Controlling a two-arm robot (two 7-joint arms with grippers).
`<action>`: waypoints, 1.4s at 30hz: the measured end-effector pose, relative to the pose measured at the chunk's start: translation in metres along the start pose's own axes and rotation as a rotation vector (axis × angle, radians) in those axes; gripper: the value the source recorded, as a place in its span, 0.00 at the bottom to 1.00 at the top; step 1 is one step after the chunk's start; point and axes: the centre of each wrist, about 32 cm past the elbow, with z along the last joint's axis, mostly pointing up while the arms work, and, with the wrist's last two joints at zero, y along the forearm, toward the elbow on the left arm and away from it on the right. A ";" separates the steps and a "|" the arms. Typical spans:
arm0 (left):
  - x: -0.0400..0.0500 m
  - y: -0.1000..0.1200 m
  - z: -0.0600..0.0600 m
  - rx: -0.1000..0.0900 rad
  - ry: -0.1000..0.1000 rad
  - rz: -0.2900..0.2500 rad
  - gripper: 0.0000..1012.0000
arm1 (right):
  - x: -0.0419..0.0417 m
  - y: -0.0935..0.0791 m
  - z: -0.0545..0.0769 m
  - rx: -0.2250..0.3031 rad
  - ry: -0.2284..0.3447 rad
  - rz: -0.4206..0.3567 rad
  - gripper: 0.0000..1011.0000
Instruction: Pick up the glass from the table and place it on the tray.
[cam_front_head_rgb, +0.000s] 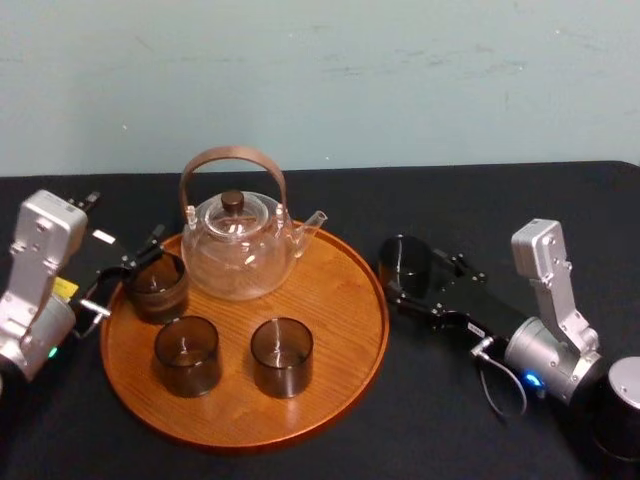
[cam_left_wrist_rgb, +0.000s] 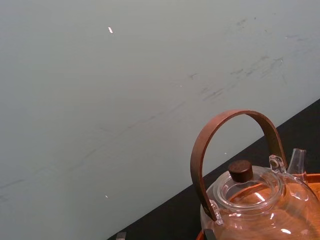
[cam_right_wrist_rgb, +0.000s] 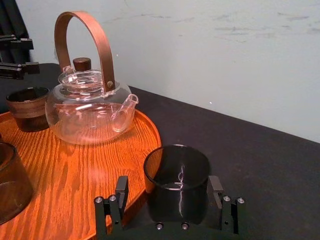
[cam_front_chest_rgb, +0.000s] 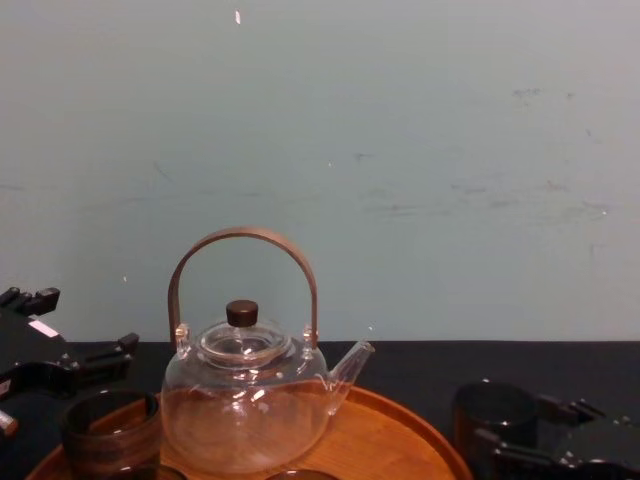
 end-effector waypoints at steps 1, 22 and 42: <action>0.0000 0.000 0.000 0.000 0.000 0.000 0.99 | 0.0010 0.003 0.000 -0.001 -0.001 0.004 0.99; 0.0000 0.000 0.000 0.000 0.000 0.000 0.99 | 0.0028 0.009 0.002 0.009 -0.004 0.015 0.99; 0.0000 0.000 0.000 0.000 0.000 0.000 0.99 | 0.0098 -0.002 0.002 -0.001 -0.001 -0.038 0.99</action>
